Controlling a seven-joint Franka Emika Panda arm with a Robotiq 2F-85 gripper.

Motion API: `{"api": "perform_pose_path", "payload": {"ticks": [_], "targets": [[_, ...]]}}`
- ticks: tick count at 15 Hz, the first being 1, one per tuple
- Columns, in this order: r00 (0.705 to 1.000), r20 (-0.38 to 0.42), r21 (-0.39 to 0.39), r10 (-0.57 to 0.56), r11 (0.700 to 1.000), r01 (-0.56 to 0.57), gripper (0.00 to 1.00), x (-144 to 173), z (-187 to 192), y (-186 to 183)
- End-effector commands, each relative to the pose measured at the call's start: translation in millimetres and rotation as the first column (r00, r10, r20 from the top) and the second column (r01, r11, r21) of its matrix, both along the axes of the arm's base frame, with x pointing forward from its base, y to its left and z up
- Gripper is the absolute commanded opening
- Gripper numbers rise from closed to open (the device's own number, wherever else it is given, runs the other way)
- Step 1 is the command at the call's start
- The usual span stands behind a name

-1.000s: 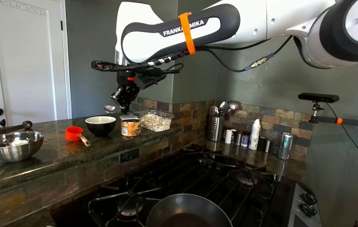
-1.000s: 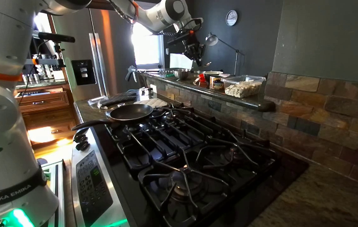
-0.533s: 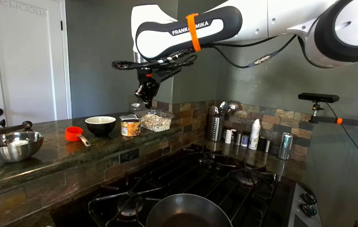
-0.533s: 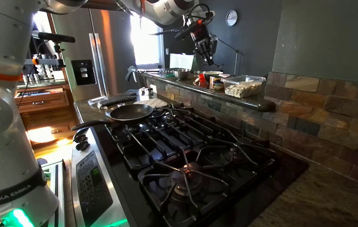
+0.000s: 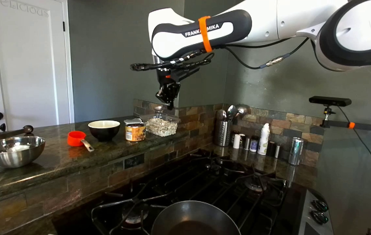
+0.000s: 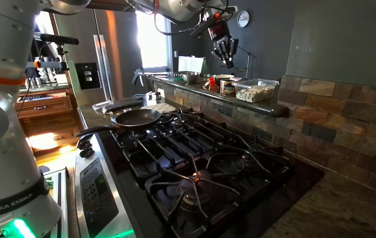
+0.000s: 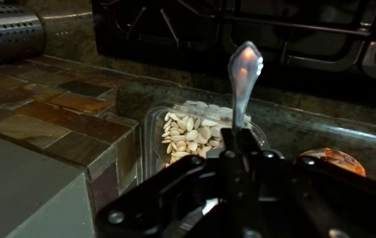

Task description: Put a spoonful of the clear lunchbox's contents into the black bowl

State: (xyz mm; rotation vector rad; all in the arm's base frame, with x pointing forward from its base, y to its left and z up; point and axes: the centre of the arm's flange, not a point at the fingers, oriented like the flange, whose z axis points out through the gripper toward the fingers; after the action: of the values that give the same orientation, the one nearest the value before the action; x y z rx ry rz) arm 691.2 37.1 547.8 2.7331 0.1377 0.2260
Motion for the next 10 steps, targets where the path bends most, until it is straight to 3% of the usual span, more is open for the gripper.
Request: {"api": "perform_pose_path", "payload": {"ticks": [1, 6, 7, 10], "targets": [[1.0, -0.022, -0.021, -0.012, 1.0, 0.012, 0.02, 8.8, -9.0, -15.5], [0.999, -0.032, -0.028, -0.009, 1.0, 0.008, 0.02, 15.1, -20.7, -38.4], [0.999, -0.035, -0.009, -0.025, 1.0, 0.025, 0.07, 7.7, -18.9, -33.3], [0.999, -0.04, -0.011, -0.026, 1.0, 0.025, 0.07, 9.7, -21.7, -38.6]]}}
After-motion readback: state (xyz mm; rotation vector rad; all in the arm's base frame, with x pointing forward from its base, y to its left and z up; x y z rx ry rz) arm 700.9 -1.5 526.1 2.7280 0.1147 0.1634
